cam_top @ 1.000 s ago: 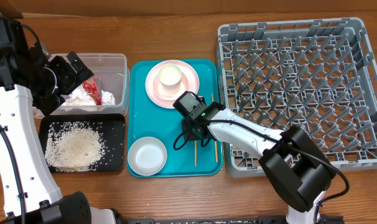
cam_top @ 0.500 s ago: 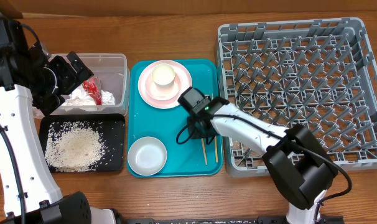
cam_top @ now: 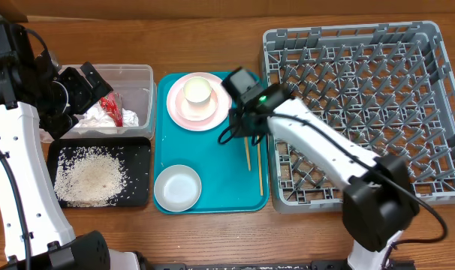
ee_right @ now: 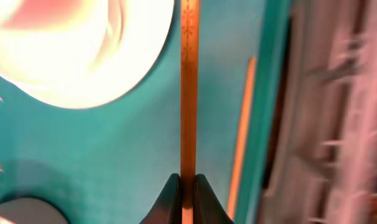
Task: Sort waste into correct bins and load items into the dishwasher
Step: 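Carry the chopstick right into the grey dish rack and release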
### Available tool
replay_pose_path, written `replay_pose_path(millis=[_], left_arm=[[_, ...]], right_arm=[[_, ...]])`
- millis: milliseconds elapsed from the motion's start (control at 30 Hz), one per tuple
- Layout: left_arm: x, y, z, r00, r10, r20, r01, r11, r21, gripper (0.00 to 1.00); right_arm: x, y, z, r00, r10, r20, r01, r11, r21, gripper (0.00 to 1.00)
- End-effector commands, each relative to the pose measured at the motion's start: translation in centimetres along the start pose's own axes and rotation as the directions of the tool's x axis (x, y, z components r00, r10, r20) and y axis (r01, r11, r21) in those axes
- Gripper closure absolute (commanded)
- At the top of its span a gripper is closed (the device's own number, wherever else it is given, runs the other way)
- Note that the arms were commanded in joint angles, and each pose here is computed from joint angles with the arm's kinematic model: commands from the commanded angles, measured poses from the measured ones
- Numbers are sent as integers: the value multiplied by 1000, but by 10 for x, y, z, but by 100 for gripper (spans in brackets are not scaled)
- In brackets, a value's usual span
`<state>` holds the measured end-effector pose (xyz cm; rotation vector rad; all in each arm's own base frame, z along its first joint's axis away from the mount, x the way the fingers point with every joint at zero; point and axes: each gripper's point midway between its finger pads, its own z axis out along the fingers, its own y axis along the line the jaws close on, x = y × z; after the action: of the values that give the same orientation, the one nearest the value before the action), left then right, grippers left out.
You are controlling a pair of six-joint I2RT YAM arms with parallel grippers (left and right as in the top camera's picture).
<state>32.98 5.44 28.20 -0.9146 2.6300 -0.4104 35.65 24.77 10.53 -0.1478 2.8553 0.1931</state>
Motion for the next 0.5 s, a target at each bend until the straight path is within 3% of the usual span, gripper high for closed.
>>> replay_pose_path(millis=[0, 167, 467], left_arm=[[-2, -2, -4, 1000, 19, 13, -20, 1000, 11, 0], [-2, -2, -4, 1000, 19, 13, -20, 1000, 11, 0], [-2, -2, -4, 1000, 20, 13, -20, 1000, 11, 0]], right_arm=[[-28, -23, -31, 997, -24, 75, 24, 1000, -2, 96], [-38, -76, -32, 999, -8, 50, 5, 999, 48, 96], [-44, -102, -32, 999, 10, 49, -13, 998, 69, 96]])
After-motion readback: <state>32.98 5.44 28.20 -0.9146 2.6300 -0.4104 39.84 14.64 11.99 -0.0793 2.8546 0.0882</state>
